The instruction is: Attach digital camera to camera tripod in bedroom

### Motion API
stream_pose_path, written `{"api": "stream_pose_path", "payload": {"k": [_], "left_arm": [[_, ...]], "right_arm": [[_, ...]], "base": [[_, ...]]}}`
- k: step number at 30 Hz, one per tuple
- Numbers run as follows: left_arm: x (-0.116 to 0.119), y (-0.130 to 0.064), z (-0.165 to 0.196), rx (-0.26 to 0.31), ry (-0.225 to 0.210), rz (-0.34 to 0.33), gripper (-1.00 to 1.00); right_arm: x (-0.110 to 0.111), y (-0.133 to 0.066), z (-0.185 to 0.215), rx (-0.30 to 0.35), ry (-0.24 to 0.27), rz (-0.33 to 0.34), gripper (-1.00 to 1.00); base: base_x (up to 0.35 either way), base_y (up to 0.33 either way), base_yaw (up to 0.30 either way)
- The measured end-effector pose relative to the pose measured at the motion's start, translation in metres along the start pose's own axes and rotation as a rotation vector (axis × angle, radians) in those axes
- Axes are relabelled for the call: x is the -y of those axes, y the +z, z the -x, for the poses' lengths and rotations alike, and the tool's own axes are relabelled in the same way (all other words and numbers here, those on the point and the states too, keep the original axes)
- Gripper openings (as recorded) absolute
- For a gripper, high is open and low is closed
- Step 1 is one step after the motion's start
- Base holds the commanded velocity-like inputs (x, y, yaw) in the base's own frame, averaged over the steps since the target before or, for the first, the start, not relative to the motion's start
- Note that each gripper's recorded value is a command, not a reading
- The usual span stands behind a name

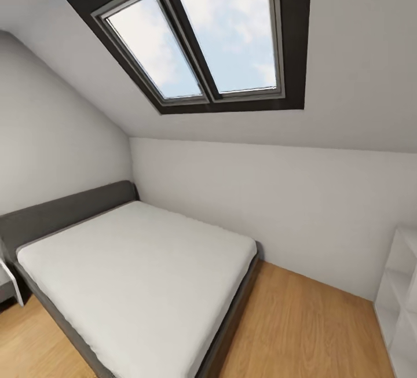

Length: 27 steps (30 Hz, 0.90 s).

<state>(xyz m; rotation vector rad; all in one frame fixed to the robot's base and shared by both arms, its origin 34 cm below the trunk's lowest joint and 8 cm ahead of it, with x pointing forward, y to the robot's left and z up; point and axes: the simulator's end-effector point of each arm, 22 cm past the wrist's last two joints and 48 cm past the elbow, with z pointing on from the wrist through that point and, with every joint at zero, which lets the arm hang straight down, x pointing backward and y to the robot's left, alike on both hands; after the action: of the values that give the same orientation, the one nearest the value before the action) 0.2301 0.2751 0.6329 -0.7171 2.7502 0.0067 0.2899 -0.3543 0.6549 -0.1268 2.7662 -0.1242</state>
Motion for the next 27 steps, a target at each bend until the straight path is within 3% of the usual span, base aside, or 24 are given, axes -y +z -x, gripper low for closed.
{"api": "stream_pose_path", "payload": {"k": [27], "left_arm": [[0.0006, 0.0, 0.0011, 0.003, -0.001, -0.001, -1.0]], "right_arm": [[0.0013, -0.0002, 0.0011, 0.003, -0.002, -0.001, 1.0]], "base": [[0.0, 0.0, 0.268]]}}
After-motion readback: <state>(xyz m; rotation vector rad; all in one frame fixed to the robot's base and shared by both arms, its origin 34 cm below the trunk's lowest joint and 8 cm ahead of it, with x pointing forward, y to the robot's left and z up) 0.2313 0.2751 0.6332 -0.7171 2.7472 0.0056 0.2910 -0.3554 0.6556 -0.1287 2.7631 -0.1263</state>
